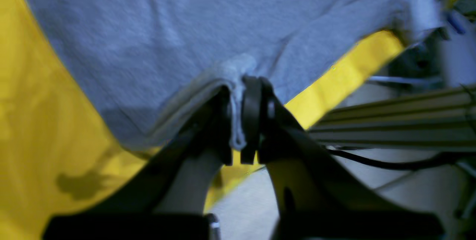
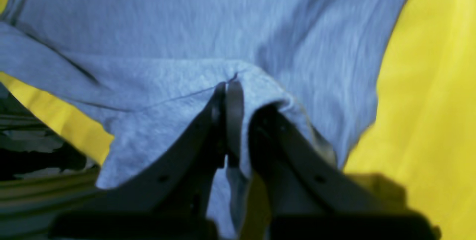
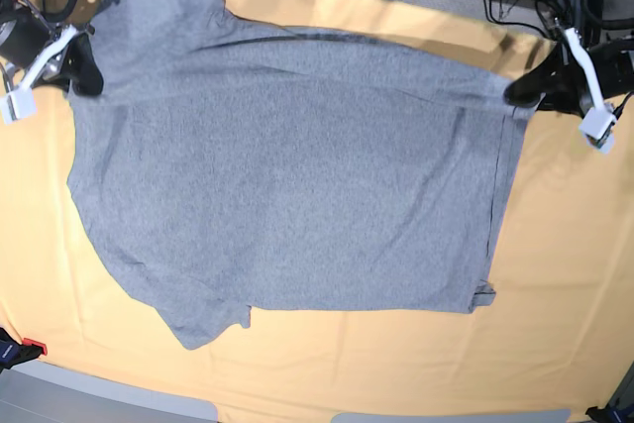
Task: Layout the t-shirt on the table in an organized manner, then fold the t-shirt properly
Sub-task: 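Lay the held shoulder edge back over the shirt body with both grippers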
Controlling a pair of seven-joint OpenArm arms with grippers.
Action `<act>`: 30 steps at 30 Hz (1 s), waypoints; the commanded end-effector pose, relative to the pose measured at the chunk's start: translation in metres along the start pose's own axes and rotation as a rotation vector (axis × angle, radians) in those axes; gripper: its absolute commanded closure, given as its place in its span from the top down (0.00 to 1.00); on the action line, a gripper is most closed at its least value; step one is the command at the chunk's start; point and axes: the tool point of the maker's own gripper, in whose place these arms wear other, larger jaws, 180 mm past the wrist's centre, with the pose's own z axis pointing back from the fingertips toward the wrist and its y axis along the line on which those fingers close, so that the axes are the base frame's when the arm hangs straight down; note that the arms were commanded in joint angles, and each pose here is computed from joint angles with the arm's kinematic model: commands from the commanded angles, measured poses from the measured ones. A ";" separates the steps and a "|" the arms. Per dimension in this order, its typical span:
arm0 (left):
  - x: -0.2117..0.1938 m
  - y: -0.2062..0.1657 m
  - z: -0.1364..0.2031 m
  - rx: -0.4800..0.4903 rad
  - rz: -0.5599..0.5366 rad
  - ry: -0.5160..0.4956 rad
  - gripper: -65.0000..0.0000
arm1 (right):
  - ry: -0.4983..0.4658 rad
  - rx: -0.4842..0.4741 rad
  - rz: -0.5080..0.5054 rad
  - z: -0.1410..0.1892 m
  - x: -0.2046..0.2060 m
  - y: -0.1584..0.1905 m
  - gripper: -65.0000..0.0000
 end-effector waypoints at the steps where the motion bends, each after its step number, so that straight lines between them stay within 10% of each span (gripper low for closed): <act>1: 0.013 0.000 0.002 0.001 -0.035 -0.036 0.00 | -0.042 0.001 0.024 0.003 0.013 -0.002 0.00; 30: 0.036 0.030 -0.021 0.187 -0.196 -0.141 0.00 | -0.103 0.010 -0.051 -0.024 0.031 -0.027 0.00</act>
